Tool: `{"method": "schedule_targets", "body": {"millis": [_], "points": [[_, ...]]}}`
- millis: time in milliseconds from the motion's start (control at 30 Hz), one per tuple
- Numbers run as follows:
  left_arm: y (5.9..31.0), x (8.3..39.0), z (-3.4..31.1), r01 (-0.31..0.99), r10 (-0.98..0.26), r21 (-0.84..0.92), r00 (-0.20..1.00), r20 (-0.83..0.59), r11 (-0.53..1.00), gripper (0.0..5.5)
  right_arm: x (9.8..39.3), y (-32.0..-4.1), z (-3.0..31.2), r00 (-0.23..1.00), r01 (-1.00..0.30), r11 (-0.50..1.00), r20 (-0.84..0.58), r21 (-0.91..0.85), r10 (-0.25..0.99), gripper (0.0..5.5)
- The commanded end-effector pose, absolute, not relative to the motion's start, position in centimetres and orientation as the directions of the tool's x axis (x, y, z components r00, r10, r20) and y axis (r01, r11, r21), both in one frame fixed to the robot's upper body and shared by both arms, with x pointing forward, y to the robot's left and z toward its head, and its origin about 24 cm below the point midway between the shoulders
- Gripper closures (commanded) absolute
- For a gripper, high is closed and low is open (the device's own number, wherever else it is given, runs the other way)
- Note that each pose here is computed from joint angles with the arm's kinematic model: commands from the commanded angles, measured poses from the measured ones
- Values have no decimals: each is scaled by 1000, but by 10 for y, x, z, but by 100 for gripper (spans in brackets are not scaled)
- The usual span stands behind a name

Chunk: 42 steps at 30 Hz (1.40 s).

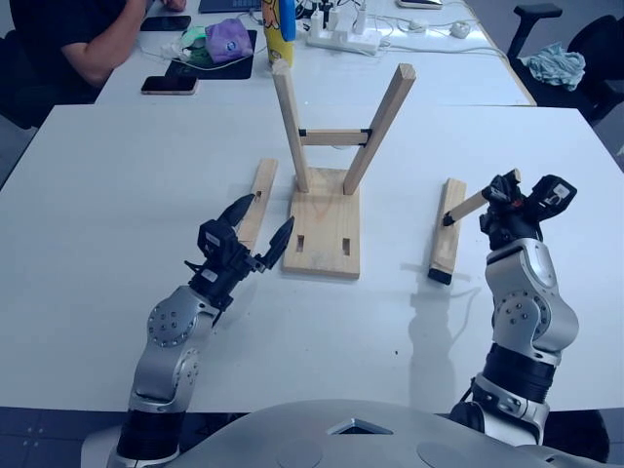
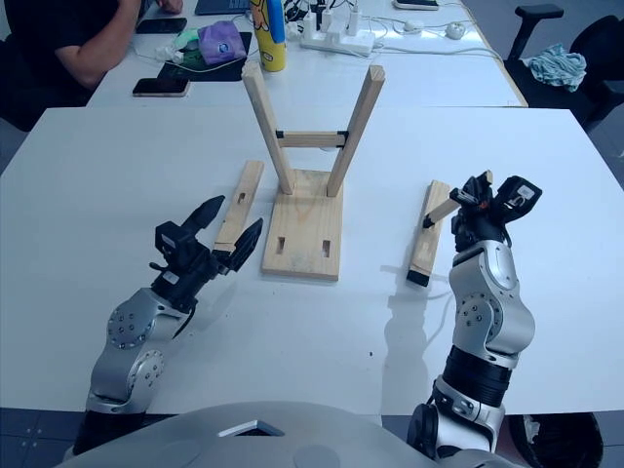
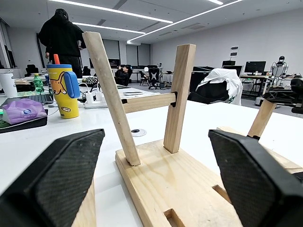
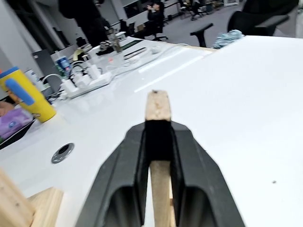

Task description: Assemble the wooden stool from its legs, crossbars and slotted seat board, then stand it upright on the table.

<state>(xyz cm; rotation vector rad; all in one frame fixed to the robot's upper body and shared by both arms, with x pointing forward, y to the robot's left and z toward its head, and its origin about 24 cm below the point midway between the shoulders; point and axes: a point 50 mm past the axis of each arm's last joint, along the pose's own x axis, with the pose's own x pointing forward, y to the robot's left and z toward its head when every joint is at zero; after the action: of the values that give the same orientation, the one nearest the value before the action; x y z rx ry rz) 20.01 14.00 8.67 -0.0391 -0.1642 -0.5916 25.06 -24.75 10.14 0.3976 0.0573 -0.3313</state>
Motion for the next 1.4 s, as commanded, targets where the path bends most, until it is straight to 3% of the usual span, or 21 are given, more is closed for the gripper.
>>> {"method": "schedule_targets", "body": {"millis": [33,467,900,1233,1400], "points": [[139,200,83,564,-561,18,816,138,826,143,252,-250,101,931,363,835,-122,413,-344,505],[136,202,81,585,-583,22,803,120,811,143,256,-252,94,911,408,794,-141,451,-388,505],[134,201,84,600,-598,17,794,109,799,143,245,-254,78,874,486,809,-214,330,-437,505],[136,203,86,605,-603,18,791,103,796,143,232,-262,54,798,603,671,-334,431,-502,505],[137,205,87,605,-603,23,791,105,796,143,234,-260,60,813,579,741,-301,339,-498,505]]}}
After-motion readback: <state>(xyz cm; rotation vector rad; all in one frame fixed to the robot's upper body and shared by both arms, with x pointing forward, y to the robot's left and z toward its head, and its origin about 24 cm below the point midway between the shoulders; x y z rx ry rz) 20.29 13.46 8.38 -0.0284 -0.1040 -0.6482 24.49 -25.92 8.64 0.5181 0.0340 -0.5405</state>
